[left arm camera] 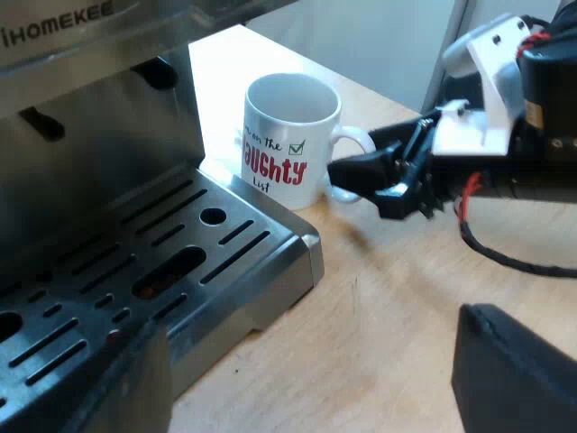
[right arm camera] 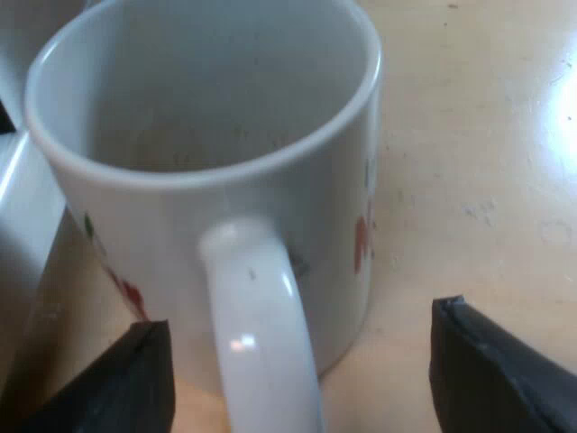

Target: Place mug into machine

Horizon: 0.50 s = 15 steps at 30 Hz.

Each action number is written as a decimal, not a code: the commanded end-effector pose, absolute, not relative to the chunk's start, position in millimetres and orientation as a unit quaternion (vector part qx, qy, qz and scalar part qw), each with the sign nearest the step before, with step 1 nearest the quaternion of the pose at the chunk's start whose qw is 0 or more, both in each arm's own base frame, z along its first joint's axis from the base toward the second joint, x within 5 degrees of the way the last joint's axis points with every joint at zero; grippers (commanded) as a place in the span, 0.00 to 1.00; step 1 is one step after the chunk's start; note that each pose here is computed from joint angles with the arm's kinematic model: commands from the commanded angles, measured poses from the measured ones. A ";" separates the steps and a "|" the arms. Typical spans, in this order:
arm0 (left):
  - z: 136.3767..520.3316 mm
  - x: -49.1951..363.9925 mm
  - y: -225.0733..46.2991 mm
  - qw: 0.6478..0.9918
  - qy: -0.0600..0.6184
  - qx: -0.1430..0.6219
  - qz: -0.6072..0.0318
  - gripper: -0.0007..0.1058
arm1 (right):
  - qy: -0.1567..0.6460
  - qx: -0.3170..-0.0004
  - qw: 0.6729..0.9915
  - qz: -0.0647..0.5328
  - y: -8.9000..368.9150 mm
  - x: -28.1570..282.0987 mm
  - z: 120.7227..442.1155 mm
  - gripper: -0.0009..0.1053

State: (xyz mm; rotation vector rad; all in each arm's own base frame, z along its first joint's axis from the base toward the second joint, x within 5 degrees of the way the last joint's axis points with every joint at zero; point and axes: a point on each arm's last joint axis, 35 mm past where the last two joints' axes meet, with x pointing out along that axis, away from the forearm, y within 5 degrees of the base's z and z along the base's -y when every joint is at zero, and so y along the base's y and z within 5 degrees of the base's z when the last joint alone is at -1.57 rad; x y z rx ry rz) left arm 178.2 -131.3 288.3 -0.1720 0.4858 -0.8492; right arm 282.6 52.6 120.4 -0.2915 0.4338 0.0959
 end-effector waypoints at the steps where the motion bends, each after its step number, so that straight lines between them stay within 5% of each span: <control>1: 289.8 177.5 -132.8 0.876 0.234 -0.083 -0.413 0.63 | 0.202 -0.136 0.968 0.056 55.2 292.7 123.6 0.59; 7: 288.2 177.2 -132.6 0.876 0.238 -0.083 -0.412 0.63 | 0.205 -0.131 0.968 0.060 56.4 297.3 123.7 0.54; 11: 288.2 177.2 -132.6 0.876 0.238 -0.083 -0.412 0.63 | 0.205 -0.131 0.968 0.060 56.4 297.3 123.7 0.27; 14: 288.2 177.2 -132.6 0.876 0.238 -0.083 -0.412 0.63 | 0.205 -0.131 0.968 0.060 56.4 297.3 123.7 0.19; 15: 288.2 177.2 -132.6 0.876 0.238 -0.083 -0.412 0.63 | 0.205 -0.131 0.968 0.060 56.4 297.3 123.7 0.01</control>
